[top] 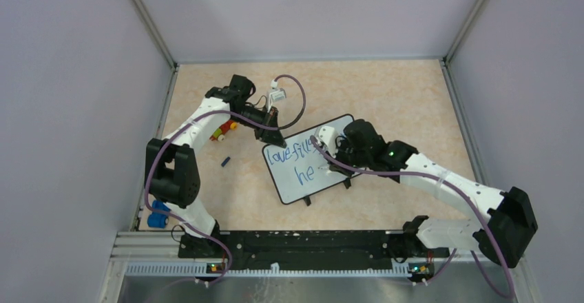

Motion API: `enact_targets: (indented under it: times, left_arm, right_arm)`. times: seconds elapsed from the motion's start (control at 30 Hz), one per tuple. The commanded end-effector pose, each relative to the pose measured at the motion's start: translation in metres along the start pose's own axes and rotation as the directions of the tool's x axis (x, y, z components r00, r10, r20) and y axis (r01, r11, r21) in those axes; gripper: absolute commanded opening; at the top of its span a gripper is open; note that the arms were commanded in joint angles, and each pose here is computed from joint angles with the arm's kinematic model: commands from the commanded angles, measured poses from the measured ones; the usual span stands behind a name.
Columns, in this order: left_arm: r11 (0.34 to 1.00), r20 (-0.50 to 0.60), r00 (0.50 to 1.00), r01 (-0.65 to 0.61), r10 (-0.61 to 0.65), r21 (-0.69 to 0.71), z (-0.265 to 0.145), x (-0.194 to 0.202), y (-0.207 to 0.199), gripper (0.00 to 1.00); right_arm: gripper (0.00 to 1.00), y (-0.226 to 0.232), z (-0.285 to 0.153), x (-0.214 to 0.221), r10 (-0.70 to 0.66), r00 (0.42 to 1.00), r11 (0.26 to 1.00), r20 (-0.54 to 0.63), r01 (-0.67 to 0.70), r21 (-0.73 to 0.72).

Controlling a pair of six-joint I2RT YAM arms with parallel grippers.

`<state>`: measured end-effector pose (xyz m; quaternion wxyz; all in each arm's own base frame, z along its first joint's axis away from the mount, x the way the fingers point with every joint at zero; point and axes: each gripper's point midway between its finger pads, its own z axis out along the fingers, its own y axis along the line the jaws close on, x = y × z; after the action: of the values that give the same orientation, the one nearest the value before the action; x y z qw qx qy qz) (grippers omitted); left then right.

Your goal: Write a sentence on the whiteboard

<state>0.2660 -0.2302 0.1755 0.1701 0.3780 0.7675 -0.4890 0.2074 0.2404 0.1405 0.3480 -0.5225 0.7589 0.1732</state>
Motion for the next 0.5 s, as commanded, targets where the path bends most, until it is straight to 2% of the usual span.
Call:
enact_targets:
  times: [0.0,0.23,0.47]
  left_arm:
    - [0.999,0.023,0.999,-0.037,0.036,0.025,-0.002,-0.009,-0.006,0.0]
    - [0.999,0.022,0.999,-0.04,0.039,0.023,-0.002,-0.008,-0.007,0.0]
    - [0.999,0.022,0.999,-0.041,0.04,0.025,-0.002,-0.008,-0.006,0.0]
  right_arm:
    - [0.0,-0.018,-0.004,-0.037,-0.002,0.996,0.998,0.094,-0.003,0.056]
    - [0.0,-0.014,0.003,-0.039,-0.003,0.996,1.0,0.09,0.001,0.022]
    - [0.0,-0.004,0.01,-0.021,-0.003,0.999,1.0,0.044,0.004,-0.025]
